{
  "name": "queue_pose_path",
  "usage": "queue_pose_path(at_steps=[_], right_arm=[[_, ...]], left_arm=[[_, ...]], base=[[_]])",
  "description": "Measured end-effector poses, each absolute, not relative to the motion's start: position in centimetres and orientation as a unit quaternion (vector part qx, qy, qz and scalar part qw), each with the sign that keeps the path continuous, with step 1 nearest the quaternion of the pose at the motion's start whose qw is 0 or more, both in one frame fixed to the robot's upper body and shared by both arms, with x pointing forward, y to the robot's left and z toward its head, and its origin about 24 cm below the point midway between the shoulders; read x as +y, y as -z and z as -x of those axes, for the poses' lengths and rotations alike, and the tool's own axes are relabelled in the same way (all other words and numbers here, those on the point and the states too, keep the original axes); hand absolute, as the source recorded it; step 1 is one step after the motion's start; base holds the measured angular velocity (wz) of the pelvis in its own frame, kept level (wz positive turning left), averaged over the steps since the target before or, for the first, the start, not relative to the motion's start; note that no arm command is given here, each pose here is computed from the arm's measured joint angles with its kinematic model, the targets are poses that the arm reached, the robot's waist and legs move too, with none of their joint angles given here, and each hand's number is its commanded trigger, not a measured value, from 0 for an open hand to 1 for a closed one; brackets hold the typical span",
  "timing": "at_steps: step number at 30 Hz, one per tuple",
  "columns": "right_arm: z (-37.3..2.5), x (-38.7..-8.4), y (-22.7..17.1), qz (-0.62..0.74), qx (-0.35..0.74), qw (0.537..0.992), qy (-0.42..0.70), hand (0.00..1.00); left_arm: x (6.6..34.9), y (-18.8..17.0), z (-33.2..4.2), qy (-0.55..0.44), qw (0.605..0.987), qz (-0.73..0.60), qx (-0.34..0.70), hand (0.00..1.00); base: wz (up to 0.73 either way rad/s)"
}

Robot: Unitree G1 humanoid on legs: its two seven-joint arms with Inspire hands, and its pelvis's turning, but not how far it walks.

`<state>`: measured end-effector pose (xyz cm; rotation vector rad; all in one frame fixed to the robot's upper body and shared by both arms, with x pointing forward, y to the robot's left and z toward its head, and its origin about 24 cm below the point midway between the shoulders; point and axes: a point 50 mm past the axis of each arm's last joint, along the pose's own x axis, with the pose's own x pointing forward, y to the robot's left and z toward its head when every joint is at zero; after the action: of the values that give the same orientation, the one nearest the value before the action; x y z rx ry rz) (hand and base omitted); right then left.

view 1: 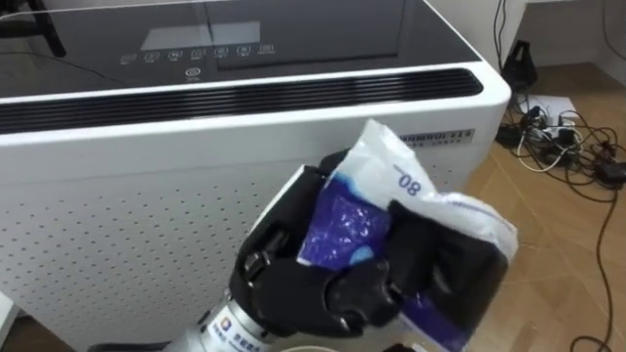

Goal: Pick garbage

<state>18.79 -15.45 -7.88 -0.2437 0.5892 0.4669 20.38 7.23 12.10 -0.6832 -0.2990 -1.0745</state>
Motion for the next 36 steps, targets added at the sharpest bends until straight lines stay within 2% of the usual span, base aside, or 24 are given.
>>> queue_pose_path(at_steps=[5,10,18,25,36], right_arm=[[-19.0,-15.3,7.9,0.118,0.289,0.922,-0.229,1.0],[-18.9,-15.5,8.0,0.12,0.296,0.92,-0.227,1.0],[-19.0,-16.3,8.2,0.14,0.303,0.916,-0.223,1.0],[-18.9,-17.0,8.9,0.147,0.321,0.913,-0.206,1.0],[-19.8,-17.8,8.5,0.149,0.308,0.926,-0.16,1.0]], left_arm=[[6.7,-11.6,-20.3,0.541,0.77,0.312,-0.131,1.0],[6.4,-10.0,-20.4,0.556,0.764,0.312,-0.096,1.0],[7.9,-5.8,-20.9,0.524,0.803,0.283,-0.006,1.0],[10.3,-0.3,-20.5,0.471,0.85,0.211,0.105,1.0],[12.7,4.3,-18.8,0.434,0.866,0.12,0.216,1.0]], base=[[0.0],[0.0],[0.0],[0.04],[0.09]])
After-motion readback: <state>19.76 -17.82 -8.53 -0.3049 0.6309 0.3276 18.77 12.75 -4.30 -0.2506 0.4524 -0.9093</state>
